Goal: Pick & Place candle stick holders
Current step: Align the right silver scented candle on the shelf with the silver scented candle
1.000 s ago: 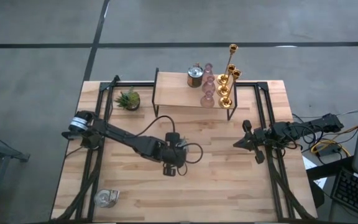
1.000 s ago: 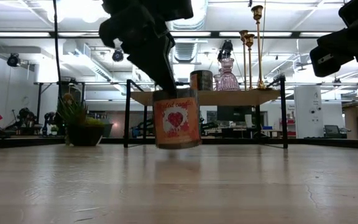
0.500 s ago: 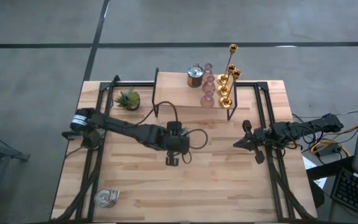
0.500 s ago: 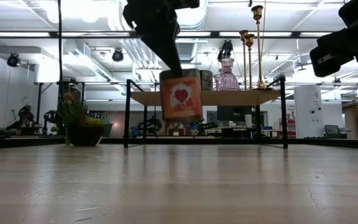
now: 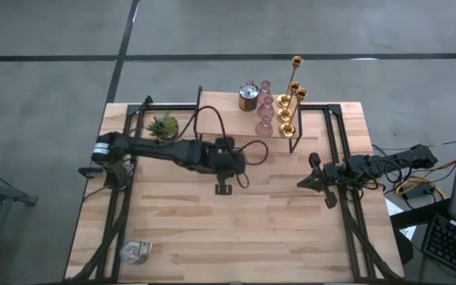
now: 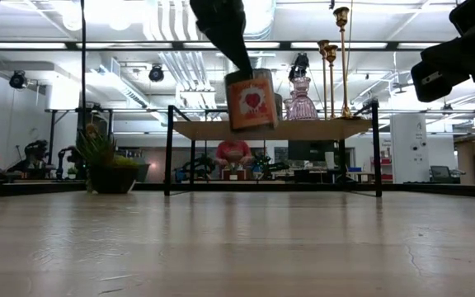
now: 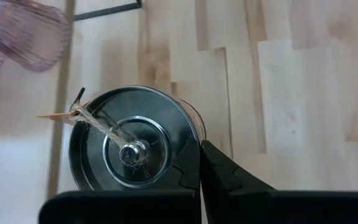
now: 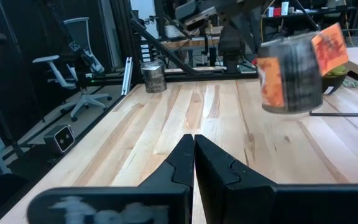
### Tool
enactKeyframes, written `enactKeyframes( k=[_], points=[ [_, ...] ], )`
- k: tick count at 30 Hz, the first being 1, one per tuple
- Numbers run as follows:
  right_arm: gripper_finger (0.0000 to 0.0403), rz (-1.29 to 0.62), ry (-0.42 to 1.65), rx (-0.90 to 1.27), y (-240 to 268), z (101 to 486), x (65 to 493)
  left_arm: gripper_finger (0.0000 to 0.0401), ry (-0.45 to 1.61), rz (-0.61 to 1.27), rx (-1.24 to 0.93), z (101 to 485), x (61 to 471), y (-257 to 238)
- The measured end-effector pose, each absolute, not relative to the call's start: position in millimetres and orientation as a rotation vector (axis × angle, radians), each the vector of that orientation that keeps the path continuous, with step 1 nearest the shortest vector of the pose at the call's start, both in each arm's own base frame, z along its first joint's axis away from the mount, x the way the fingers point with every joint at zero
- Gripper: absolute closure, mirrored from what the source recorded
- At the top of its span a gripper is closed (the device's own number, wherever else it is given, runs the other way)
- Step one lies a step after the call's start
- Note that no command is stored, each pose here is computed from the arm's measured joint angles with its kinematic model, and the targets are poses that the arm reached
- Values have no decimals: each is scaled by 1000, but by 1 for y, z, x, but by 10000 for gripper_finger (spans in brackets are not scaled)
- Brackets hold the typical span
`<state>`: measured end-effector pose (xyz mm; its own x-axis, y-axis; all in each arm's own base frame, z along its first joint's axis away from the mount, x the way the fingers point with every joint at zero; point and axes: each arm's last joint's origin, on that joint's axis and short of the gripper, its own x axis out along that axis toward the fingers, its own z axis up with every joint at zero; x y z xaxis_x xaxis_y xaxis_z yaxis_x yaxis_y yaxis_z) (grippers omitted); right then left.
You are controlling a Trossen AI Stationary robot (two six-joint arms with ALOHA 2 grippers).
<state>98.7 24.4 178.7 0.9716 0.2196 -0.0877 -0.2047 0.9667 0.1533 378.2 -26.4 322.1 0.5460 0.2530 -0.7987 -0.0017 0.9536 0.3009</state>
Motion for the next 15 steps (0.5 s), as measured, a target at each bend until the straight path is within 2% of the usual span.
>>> enactKeyframes(
  k=[15],
  points=[
    [394, 215, 105, 144, 24, 179, 99, 401, 913, 201, 298, 354, 380, 4]
  ],
)
